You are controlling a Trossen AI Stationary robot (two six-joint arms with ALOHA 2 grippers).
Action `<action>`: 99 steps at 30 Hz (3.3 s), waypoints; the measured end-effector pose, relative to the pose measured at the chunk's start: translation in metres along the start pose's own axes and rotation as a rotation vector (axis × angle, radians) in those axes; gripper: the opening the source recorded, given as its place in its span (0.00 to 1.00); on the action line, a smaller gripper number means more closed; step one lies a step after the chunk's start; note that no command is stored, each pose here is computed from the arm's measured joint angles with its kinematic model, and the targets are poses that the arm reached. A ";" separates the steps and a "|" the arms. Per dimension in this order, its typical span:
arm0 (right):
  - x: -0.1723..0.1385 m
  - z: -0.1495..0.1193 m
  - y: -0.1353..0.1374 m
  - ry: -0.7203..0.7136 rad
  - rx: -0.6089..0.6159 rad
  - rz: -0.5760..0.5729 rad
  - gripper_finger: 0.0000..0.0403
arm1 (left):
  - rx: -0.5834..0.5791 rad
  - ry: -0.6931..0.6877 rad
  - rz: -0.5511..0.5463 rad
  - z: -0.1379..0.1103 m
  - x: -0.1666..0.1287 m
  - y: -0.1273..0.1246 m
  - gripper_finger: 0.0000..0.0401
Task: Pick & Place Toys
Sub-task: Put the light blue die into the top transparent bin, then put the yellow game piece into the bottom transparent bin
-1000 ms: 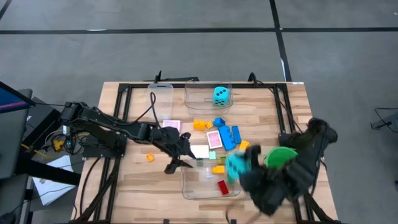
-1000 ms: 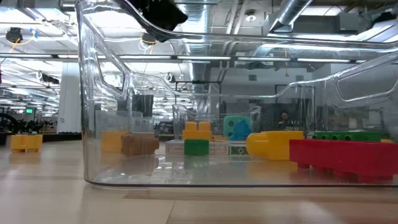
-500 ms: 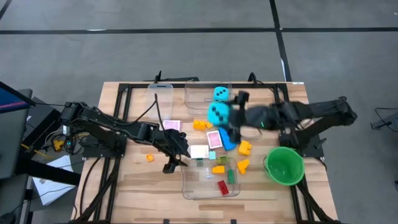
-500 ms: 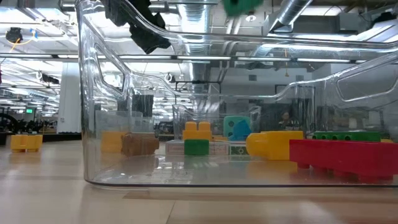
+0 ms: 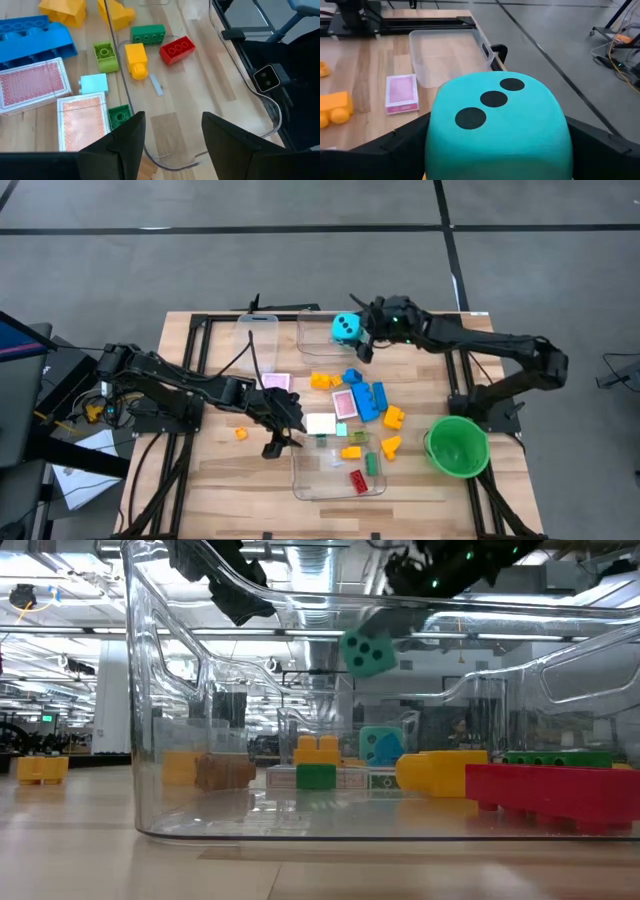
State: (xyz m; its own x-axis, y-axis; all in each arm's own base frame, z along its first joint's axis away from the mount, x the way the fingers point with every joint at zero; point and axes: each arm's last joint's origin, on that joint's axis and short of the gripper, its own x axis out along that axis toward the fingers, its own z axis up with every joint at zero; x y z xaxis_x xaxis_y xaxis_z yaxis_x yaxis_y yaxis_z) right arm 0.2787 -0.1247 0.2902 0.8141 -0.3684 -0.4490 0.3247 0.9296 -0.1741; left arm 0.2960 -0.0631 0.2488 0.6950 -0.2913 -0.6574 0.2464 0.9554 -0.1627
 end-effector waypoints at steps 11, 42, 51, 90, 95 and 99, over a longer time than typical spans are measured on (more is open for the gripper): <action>0.048 -0.027 -0.013 0.029 0.037 -0.014 0.91 | 0.000 -0.014 0.023 0.001 0.000 0.001 0.48; 0.054 -0.023 -0.006 -0.021 0.070 0.001 0.98 | 0.007 -0.054 0.024 0.005 0.000 0.000 0.48; 0.054 -0.023 -0.004 -0.019 0.072 0.006 0.98 | 0.008 -0.054 0.024 0.005 0.000 0.000 0.48; -0.117 0.015 0.179 -0.147 -0.174 0.683 0.99 | 0.396 -0.419 -0.110 0.034 -0.005 -0.046 0.48; -0.134 0.019 0.174 -0.197 -0.143 0.668 0.99 | 0.487 -0.421 -0.228 0.029 -0.005 -0.070 0.50; -0.140 0.019 0.175 -0.207 -0.149 0.686 0.99 | 0.496 -0.348 -0.062 0.020 -0.002 -0.081 0.57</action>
State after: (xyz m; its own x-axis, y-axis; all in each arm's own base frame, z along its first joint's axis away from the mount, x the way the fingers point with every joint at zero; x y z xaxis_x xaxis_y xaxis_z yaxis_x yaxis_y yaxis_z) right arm 0.2306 0.0898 0.3397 0.8900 0.3173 -0.3274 -0.3477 0.9369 -0.0373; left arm 0.2879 -0.1408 0.2779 0.8286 -0.4245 -0.3650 0.5207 0.8239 0.2238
